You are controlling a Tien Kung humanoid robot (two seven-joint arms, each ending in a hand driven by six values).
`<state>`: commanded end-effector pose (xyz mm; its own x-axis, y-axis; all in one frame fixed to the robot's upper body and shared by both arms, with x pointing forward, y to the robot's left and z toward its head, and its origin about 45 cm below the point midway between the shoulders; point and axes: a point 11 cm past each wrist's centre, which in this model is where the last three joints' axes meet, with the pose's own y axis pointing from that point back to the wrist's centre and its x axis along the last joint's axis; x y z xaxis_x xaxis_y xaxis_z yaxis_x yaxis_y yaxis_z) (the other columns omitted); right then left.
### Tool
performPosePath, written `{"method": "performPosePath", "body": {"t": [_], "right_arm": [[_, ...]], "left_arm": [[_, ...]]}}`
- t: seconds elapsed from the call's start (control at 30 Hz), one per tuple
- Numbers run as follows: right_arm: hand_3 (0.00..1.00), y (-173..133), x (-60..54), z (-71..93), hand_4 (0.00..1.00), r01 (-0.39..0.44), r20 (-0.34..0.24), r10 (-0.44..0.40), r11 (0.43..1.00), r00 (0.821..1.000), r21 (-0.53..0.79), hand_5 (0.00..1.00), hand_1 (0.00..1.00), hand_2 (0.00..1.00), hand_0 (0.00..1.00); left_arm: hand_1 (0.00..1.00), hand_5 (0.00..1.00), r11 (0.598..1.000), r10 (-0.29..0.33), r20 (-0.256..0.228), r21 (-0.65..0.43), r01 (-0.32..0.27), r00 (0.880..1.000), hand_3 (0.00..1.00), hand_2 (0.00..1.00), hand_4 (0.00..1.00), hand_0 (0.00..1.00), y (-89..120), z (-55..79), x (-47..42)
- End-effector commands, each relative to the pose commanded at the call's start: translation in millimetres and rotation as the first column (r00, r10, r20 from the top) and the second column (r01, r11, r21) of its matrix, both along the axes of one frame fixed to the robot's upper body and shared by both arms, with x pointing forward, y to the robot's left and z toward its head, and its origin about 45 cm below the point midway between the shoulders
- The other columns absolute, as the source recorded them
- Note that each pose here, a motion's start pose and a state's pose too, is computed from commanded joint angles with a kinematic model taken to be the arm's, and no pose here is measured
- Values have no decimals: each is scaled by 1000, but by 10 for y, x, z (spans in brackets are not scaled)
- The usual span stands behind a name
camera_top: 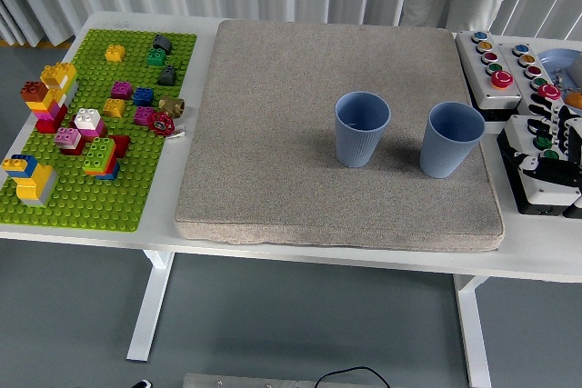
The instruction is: Pick cup pour cup place
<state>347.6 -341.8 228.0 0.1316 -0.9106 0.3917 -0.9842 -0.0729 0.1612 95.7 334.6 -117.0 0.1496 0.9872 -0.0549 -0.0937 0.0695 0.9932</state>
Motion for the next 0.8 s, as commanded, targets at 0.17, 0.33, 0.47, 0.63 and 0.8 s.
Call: {"method": "performPosePath", "body": {"t": [0.17,0.33,0.47,0.63,0.8], "right_arm": [[940,91,-41,-87,823,-19,-21,19,1000,1000,4,378,873,928,940],[941,177,-73,-180,822,-36,-43,37,999,998,16,381,876,926,943],[940,195,-93,-232,823,-38,-56,39,999,998,22,383,876,931,943],[940,200,-103,-269,822,-38,-65,40,999,997,27,384,876,929,944],[940,230,-89,-306,822,-41,-72,44,998,996,39,384,876,929,944]], "left_arm": [[852,998,1000,-3,-2,-1,3,1000,794,869,496,797,-7,-2,-6],[852,998,1000,-4,-4,-3,4,1000,793,869,495,797,-12,-2,-4],[852,998,1000,-4,-8,-5,4,1000,791,869,496,797,-19,-5,-15],[852,998,1000,-4,-13,-6,4,1000,793,869,496,797,-21,-9,-38],[852,998,1000,-5,-15,-6,5,1000,793,869,496,797,-23,-11,-47]]}}
